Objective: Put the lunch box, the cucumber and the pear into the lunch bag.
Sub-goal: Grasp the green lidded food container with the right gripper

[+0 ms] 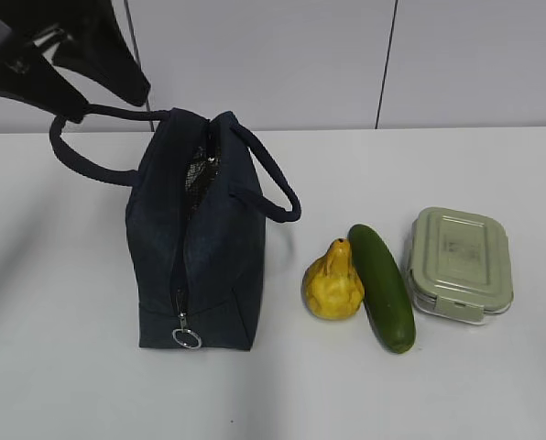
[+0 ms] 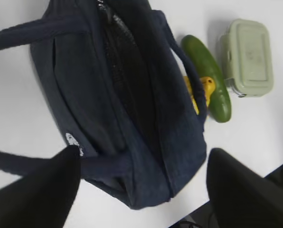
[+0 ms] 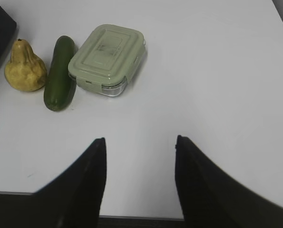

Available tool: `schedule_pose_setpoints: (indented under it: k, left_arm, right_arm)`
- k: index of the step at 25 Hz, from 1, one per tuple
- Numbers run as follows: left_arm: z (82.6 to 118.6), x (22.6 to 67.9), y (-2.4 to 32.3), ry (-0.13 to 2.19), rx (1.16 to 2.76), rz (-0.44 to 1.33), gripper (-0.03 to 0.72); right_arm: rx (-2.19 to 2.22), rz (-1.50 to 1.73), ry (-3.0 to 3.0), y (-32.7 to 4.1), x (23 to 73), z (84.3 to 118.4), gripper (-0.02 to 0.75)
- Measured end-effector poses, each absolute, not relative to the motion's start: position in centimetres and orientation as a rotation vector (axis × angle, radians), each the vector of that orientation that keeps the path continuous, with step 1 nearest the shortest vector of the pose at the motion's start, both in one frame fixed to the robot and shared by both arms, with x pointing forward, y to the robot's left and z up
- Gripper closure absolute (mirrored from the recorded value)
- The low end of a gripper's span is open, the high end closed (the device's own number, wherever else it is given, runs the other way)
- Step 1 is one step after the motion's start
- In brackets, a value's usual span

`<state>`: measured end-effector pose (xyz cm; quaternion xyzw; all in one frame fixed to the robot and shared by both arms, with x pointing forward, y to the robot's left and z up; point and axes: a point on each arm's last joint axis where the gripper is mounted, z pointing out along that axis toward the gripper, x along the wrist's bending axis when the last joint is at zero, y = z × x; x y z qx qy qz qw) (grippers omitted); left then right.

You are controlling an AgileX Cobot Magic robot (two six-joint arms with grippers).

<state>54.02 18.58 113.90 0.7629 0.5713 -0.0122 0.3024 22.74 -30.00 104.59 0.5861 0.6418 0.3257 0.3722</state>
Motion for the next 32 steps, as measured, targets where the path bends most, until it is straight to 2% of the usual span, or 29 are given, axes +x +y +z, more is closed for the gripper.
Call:
schedule_pose_setpoints:
  k: [5,10,15,18,21,26,27,32]
  left_arm:
    - [111.6,57.2,17.5,1.554,2.096,-0.049,0.191]
    - [109.5,59.8,16.7,1.584,2.121,-0.079,0.207]
    - [107.8,61.4,16.2,1.605,2.135,-0.105,0.214]
    - [106.8,62.0,16.0,1.621,2.145,-0.124,0.246]
    - [106.0,62.3,16.0,1.646,2.145,-0.145,0.322]
    - [105.9,62.3,16.0,1.663,2.141,-0.152,0.636]
    - [105.9,62.3,16.0,1.665,2.143,-0.153,0.668]
    - [105.9,62.2,16.0,1.667,2.159,-0.16,0.683]
  right_arm:
    - [1.502,0.835,1.645,-30.0,22.7,104.6,0.386]
    - [1.502,0.835,1.645,-30.0,22.7,104.6,0.386]
    - [1.502,0.835,1.645,-30.0,22.7,104.6,0.386]
    - [1.502,0.835,1.645,-30.0,22.7,104.6,0.386]
    - [1.502,0.835,1.645,-30.0,22.7,104.6,0.386]
    - [1.502,0.835,1.645,-30.0,22.7,104.6,0.386]
    - [1.502,0.835,1.645,-30.0,22.7,104.6,0.386]
    - [1.502,0.835,1.645,-30.0,22.7,104.6,0.386]
